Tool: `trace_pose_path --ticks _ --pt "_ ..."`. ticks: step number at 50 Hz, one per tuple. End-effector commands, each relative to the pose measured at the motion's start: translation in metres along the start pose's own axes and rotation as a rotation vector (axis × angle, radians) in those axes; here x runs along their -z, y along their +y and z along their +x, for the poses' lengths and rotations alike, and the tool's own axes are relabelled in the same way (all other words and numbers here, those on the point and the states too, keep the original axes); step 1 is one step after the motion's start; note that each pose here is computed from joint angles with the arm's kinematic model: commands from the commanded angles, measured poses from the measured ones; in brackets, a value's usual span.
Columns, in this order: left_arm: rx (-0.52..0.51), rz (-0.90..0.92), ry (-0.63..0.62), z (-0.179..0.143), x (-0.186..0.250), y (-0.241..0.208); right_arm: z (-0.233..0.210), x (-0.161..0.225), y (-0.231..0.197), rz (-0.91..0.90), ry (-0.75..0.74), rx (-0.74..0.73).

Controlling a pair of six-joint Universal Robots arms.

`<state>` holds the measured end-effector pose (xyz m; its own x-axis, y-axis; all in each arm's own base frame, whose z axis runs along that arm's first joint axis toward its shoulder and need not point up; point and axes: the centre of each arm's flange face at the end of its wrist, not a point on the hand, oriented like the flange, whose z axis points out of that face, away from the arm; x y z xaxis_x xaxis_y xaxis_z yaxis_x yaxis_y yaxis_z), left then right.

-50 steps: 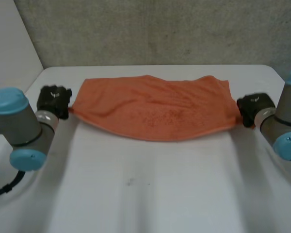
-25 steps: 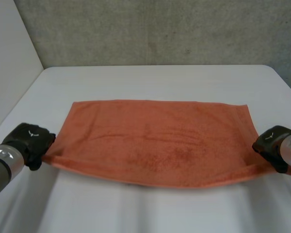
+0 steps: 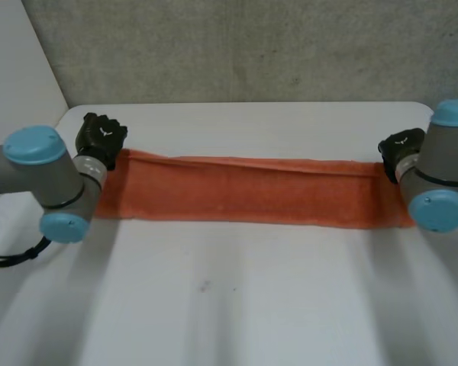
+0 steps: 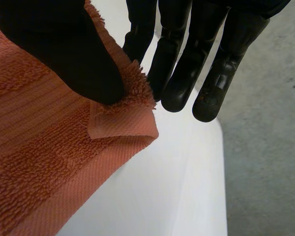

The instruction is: Fold the laundry

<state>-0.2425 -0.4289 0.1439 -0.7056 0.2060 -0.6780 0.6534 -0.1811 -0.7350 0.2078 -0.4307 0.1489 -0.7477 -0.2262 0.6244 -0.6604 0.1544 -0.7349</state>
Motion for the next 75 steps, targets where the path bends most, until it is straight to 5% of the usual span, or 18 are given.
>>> trace_pose_path --ticks 1,12,24,38,46,51,70,75 --pt "-0.002 0.052 -0.003 0.016 -0.024 0.008 -0.017 -0.032 0.001 0.05 0.063 0.003" --pt "-0.006 0.206 0.11 0.044 -0.015 -0.002 -0.017 -0.037 -0.004 0.06 0.105 -0.043" --pt "-0.004 0.248 -0.004 0.002 0.018 -0.042 0.043 0.031 -0.068 0.205 0.07 -0.254" --pt "0.141 0.171 0.023 -0.019 0.091 -0.055 0.044 0.082 -0.014 0.035 -0.112 -0.254" --pt "0.368 0.085 0.09 -0.013 0.117 -0.052 0.037 0.08 0.023 -0.046 -0.196 -0.286" --pt "0.413 0.065 0.105 -0.009 0.121 -0.049 0.03 0.072 0.037 -0.062 -0.228 -0.295" --pt "0.416 0.047 0.119 -0.002 0.121 -0.041 0.022 0.036 0.062 -0.032 -0.183 -0.293" --pt "0.416 0.043 0.116 -0.002 0.122 -0.041 0.047 0.025 0.071 -0.041 -0.061 -0.284"
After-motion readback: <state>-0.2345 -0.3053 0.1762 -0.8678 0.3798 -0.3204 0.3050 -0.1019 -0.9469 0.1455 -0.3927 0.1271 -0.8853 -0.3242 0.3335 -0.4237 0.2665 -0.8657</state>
